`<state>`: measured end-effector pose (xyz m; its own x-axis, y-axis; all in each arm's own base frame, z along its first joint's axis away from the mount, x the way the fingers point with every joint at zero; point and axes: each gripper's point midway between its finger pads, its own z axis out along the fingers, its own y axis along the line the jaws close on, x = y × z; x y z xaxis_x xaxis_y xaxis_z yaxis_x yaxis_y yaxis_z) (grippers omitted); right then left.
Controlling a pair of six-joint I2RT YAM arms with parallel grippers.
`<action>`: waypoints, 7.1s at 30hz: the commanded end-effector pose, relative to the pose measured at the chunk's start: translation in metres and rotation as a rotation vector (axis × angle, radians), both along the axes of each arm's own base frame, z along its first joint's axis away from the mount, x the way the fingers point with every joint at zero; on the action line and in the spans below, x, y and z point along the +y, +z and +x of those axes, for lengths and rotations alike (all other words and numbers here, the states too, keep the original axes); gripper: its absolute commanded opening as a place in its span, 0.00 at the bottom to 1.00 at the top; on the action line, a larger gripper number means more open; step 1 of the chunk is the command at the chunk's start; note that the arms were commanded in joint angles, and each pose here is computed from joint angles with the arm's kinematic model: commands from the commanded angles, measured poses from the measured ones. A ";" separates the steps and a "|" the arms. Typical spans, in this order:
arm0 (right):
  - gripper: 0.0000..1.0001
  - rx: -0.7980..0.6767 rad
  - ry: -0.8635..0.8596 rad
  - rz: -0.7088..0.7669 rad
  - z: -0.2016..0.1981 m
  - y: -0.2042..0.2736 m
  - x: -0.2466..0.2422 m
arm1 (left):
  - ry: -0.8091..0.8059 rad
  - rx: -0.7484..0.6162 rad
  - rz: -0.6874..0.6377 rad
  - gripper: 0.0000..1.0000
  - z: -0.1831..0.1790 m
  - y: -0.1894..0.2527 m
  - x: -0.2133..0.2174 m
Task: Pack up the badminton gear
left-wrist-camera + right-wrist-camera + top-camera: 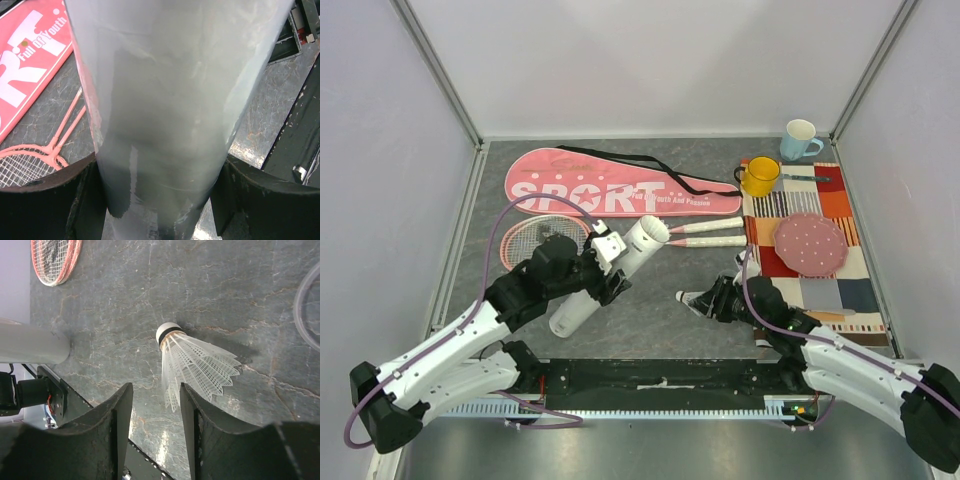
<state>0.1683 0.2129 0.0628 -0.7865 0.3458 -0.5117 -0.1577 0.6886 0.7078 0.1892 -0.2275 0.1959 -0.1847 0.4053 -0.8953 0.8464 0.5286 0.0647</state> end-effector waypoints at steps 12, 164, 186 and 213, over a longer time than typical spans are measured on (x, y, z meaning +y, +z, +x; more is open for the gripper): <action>0.17 -0.146 0.015 -0.085 0.031 0.011 0.008 | -0.005 -0.044 -0.034 0.17 0.007 0.016 -0.007; 0.64 -0.647 0.069 -0.523 0.077 0.312 -0.023 | -0.060 -0.022 -0.045 0.16 0.000 0.016 -0.014; 0.50 0.112 0.122 -0.690 0.089 0.008 -0.065 | 0.003 -0.085 -0.072 0.15 0.004 0.030 -0.002; 0.20 0.154 0.163 -0.818 0.081 -0.051 -0.062 | -0.007 -0.069 -0.057 0.15 0.006 0.024 -0.006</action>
